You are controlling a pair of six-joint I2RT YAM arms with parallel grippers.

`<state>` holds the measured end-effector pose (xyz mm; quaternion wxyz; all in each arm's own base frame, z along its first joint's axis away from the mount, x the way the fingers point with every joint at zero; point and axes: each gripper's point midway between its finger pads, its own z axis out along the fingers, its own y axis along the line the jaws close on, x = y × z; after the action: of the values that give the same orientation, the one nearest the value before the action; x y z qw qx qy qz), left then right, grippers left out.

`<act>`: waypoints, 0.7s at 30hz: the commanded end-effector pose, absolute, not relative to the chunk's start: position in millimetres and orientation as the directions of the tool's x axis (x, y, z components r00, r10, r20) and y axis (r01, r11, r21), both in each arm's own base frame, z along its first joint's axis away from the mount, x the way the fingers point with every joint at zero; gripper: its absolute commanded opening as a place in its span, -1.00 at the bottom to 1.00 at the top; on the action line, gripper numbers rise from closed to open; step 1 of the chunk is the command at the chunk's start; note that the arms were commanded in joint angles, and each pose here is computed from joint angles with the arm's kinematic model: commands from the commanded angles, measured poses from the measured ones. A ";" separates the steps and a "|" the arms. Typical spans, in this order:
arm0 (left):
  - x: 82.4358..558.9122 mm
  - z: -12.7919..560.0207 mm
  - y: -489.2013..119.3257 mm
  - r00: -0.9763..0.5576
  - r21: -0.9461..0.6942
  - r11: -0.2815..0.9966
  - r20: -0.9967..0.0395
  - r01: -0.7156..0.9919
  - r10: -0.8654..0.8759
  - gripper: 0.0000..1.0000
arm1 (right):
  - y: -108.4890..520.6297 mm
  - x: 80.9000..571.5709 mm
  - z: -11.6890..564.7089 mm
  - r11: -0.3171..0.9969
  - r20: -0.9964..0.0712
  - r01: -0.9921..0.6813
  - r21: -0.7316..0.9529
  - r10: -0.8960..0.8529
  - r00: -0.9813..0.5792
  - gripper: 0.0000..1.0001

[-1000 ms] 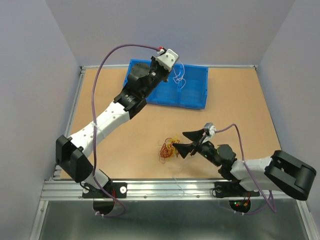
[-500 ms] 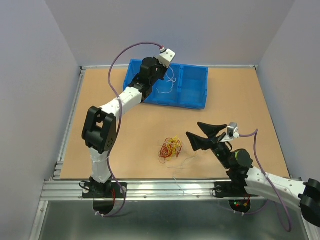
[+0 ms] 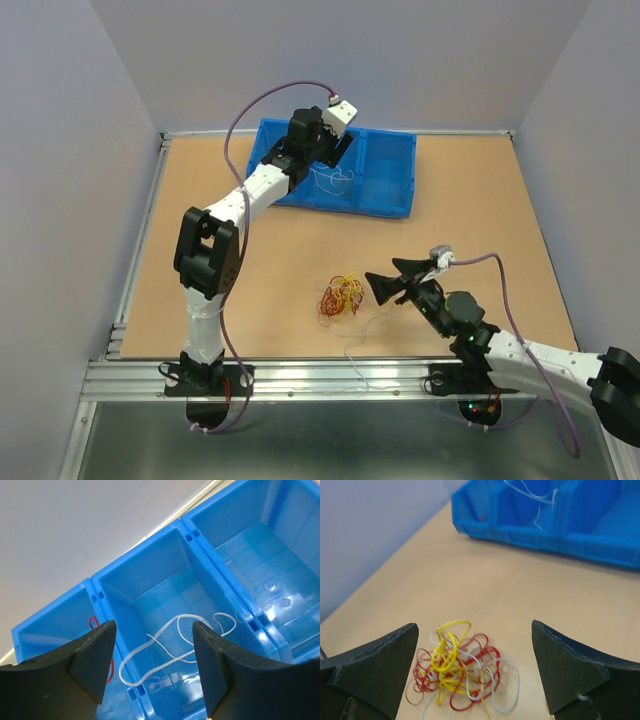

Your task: Untangle the cables

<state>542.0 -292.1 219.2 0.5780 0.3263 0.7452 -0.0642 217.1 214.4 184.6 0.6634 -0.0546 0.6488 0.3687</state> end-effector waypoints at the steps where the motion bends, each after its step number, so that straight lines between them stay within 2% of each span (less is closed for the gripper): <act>1: 505.9 296.5 -286.0 -0.022 0.273 0.770 -0.937 0.577 0.349 0.61 | 213.2 224.6 157.8 0.787 -0.918 -0.473 0.396 0.332 -0.217 0.99; 6: 440.7 291.2 -280.3 -0.022 0.210 0.698 -0.951 0.685 0.308 0.69 | 213.5 217.4 161.6 0.769 -0.916 -0.498 0.402 0.330 -0.229 0.91; 9: 395.7 282.5 -294.9 0.014 0.190 0.593 -0.958 0.782 0.287 0.69 | 216.7 211.0 161.5 0.751 -0.918 -0.529 0.396 0.311 -0.246 0.86; 13: 340.7 248.1 -298.2 0.001 0.162 0.516 -0.954 0.841 0.298 0.69 | 218.1 205.6 163.1 0.733 -0.916 -0.550 0.400 0.309 -0.254 0.73; 14: 327.7 232.0 -300.2 0.002 0.162 0.482 -0.949 0.861 0.316 0.69 | 219.7 204.5 163.0 0.727 -0.916 -0.557 0.400 0.307 -0.258 0.70; 19: 295.8 222.8 -297.8 0.121 0.252 0.365 -0.930 0.896 0.346 0.69 | 224.4 203.4 160.8 0.718 -0.918 -0.572 0.396 0.291 -0.269 0.60; 21: 277.6 216.1 -304.8 0.170 0.269 0.269 -0.925 0.925 0.340 0.71 | 223.5 204.0 160.1 0.722 -0.918 -0.567 0.397 0.294 -0.268 0.60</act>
<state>298.3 -293.1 186.4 0.5047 0.4897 0.6684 -0.2426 200.5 214.0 126.5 0.5807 -0.1004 0.7349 0.3356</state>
